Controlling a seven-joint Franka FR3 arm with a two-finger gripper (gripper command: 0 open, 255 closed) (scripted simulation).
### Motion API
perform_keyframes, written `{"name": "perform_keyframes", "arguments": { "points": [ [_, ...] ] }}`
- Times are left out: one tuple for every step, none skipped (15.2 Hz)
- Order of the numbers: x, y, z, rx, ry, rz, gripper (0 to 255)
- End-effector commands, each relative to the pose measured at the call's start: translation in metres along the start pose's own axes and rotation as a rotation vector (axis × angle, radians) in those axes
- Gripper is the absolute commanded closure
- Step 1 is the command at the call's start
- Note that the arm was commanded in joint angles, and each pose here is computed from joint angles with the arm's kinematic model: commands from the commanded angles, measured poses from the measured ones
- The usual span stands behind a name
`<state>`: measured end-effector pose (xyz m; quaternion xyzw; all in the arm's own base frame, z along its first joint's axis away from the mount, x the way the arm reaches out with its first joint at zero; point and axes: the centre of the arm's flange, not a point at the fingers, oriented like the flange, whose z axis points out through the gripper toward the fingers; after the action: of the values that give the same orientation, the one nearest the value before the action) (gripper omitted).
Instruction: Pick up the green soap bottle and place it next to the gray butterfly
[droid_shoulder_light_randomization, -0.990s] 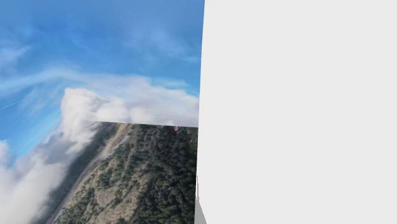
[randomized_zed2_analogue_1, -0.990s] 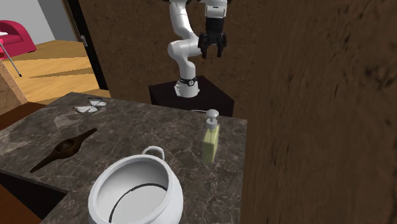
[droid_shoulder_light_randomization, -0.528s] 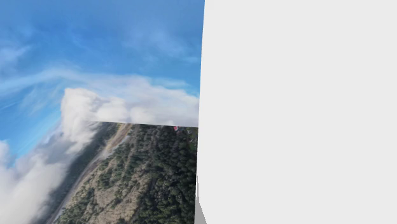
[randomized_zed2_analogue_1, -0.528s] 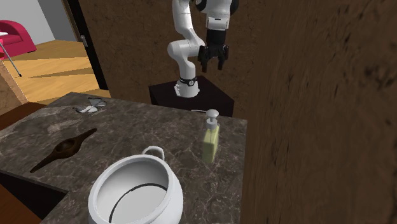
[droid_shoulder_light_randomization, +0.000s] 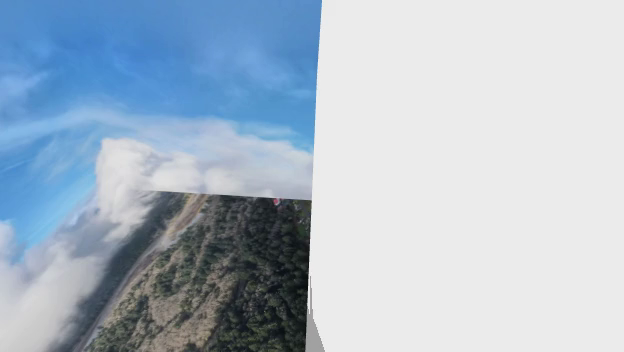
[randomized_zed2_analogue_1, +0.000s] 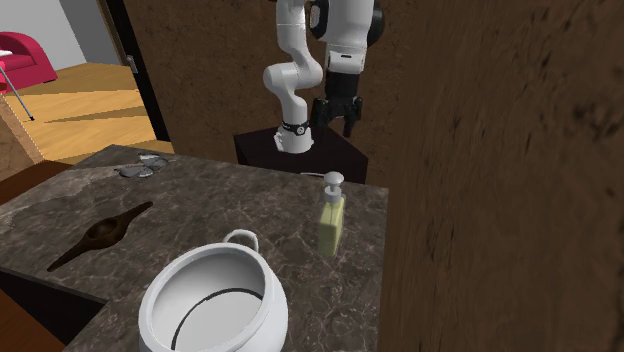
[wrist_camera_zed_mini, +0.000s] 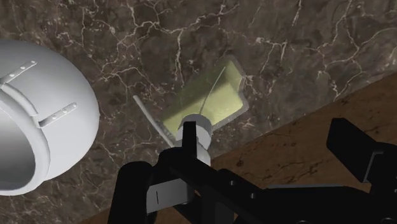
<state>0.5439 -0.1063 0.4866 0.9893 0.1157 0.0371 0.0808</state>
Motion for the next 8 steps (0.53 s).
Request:
{"name": "perform_keyframes", "arguments": {
  "points": [
    [0.019,0.015,0.015,-0.007,-0.002,-0.003,0],
    [0.028,0.022,0.022,-0.010,-0.003,-0.004,0],
    [0.037,0.029,0.028,-0.013,-0.004,-0.006,0],
    [0.047,0.036,0.034,-0.016,-0.004,-0.007,0],
    [0.056,0.043,0.040,-0.020,-0.005,-0.009,0],
    [0.062,0.048,0.044,-0.022,-0.006,-0.010,0],
    [0.062,0.049,0.049,-0.022,-0.006,-0.010,0],
    [0.062,0.049,0.055,-0.022,-0.006,-0.010,0]
  ]
}}
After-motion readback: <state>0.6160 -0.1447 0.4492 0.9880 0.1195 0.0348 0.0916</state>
